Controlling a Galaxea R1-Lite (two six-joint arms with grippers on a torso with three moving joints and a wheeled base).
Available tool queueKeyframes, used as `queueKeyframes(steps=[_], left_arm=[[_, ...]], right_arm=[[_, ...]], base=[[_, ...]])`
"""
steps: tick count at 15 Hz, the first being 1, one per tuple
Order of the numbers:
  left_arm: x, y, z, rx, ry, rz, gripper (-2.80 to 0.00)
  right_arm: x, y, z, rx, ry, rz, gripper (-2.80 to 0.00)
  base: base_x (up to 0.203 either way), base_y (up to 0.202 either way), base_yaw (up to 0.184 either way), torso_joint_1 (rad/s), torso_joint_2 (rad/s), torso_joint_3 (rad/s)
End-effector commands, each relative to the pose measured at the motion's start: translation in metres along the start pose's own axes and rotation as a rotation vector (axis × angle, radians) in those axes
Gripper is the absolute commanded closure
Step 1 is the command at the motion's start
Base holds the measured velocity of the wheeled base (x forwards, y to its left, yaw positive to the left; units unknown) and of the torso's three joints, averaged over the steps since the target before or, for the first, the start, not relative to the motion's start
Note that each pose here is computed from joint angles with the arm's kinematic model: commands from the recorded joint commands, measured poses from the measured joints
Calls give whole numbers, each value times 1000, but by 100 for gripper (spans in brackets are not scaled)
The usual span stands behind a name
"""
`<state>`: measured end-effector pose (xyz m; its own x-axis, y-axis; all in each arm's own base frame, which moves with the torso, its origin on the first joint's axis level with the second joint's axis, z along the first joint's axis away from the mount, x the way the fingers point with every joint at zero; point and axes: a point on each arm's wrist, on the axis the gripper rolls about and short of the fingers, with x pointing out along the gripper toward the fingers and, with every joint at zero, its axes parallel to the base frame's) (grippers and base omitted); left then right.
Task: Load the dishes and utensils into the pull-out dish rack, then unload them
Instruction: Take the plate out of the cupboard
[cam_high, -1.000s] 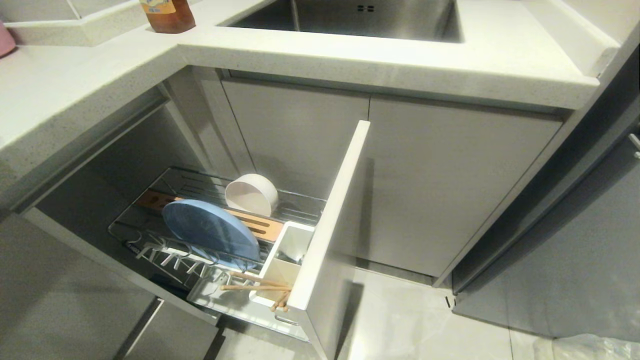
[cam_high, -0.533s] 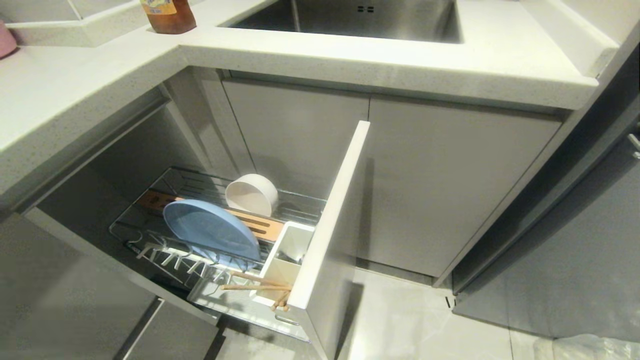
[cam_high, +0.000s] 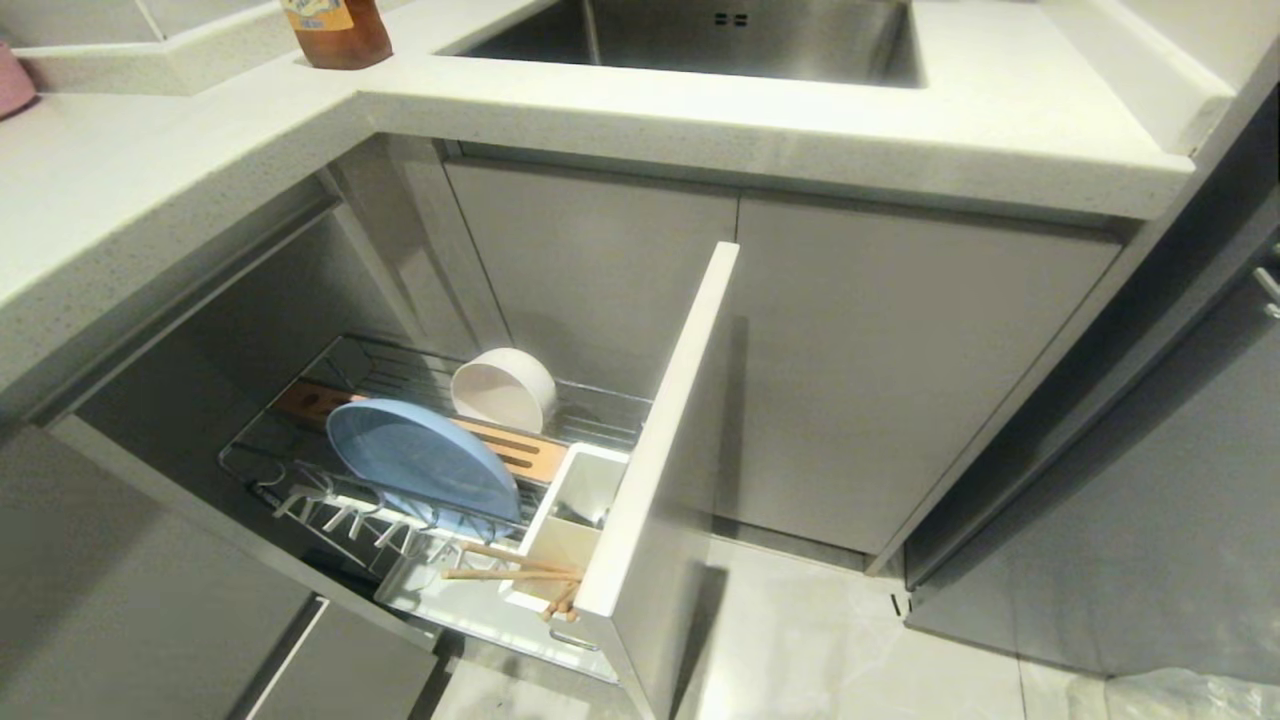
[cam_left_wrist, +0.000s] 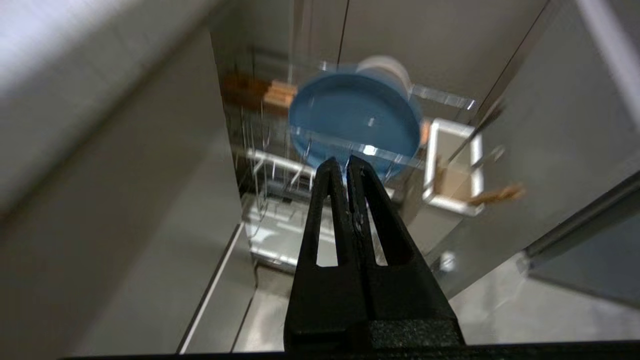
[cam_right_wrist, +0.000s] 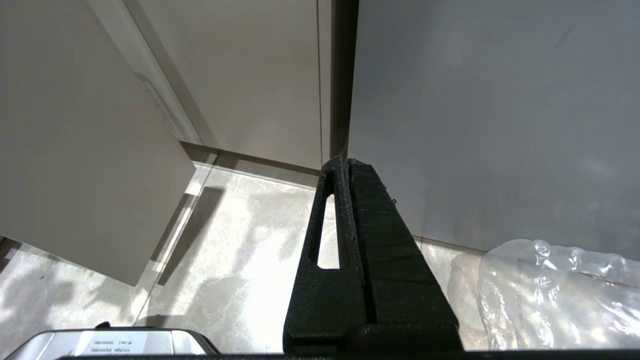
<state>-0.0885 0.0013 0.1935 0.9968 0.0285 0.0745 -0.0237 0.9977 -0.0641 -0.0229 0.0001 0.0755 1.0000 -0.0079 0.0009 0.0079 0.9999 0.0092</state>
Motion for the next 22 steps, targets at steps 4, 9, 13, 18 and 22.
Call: queueKeyframes(steps=[4,9,13,18,22], left_arm=[[57,4,-110,108,-8,-7,0],[56,5,-122,52,78,-27,0],[57,5,-122,17,73,-23,0],[57,5,-122,17,73,-22,0],[57,5,-122,17,73,-22,0]], right_arm=[[0,0,0,0,1,0,0],[0,0,0,0,1,0,0],[0,0,0,0,1,0,0],[0,0,0,0,1,0,0],[0,0,0,0,1,0,0]], base=[[0,0,0,0,0,0],[0,0,0,0,0,0],[0,0,0,0,0,0],[0,0,0,0,0,0],[0,0,0,0,0,0]])
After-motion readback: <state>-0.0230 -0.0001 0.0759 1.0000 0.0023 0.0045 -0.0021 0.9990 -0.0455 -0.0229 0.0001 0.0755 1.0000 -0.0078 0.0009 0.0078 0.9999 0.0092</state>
